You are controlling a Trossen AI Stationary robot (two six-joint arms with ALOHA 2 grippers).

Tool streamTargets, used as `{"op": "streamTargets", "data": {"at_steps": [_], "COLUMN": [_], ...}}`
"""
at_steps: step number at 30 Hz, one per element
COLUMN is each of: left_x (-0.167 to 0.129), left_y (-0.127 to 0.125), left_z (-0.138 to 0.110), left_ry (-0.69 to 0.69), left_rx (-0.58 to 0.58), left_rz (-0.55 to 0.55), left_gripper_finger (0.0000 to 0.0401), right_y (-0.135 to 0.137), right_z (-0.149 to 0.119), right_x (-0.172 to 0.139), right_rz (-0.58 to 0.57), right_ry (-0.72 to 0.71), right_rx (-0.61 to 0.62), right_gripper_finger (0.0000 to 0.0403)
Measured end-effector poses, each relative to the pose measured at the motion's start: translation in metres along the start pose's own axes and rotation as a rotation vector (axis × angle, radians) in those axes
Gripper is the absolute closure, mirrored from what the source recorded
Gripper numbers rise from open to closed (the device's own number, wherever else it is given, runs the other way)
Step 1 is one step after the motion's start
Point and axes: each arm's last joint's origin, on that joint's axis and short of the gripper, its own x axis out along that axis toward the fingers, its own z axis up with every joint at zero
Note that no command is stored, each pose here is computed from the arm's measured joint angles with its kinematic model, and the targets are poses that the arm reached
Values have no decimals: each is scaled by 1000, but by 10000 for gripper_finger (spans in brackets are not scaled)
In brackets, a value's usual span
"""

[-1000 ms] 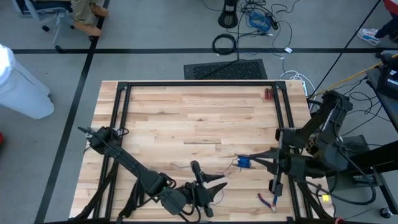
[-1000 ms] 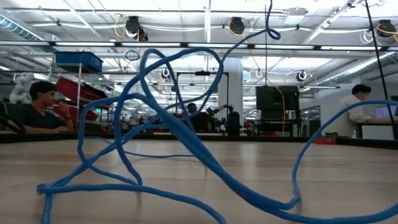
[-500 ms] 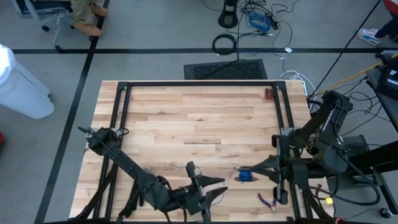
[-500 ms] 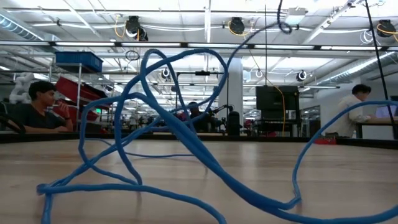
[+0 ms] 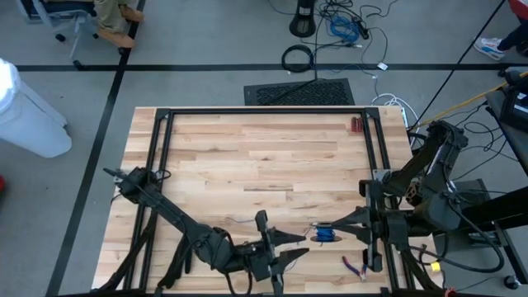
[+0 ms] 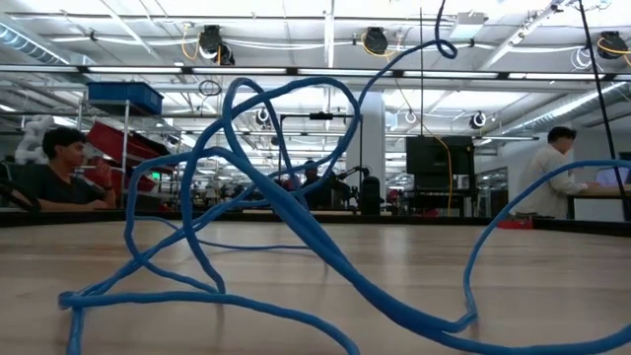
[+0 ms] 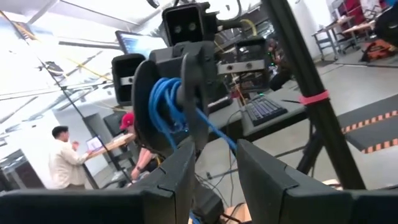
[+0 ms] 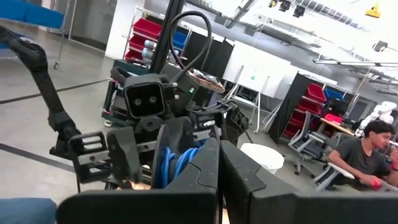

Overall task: Coil cords
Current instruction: Coil the blue wire onto the black spool

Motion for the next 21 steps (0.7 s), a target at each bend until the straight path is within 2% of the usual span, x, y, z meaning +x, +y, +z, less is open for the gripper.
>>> {"op": "streamTargets", "data": {"at_steps": [6,16,21], "left_x": [4,6,6], "left_y": [5,5,5], "left_z": [-2,-2,-1], "left_ry": [-15,-55,-59], "left_rx": [-11,-34,-35], "left_rz": [13,-31,-34], "left_gripper_finger": [276,276,299], "right_y": [6,7,7], "right_z": [-5,-9,-10], "right_x": [7,16,17], "right_rz": [3,12,13], "right_ry": [10,11,13], "right_rx": [-12,17,12], "right_gripper_finger": [403,403,403]}}
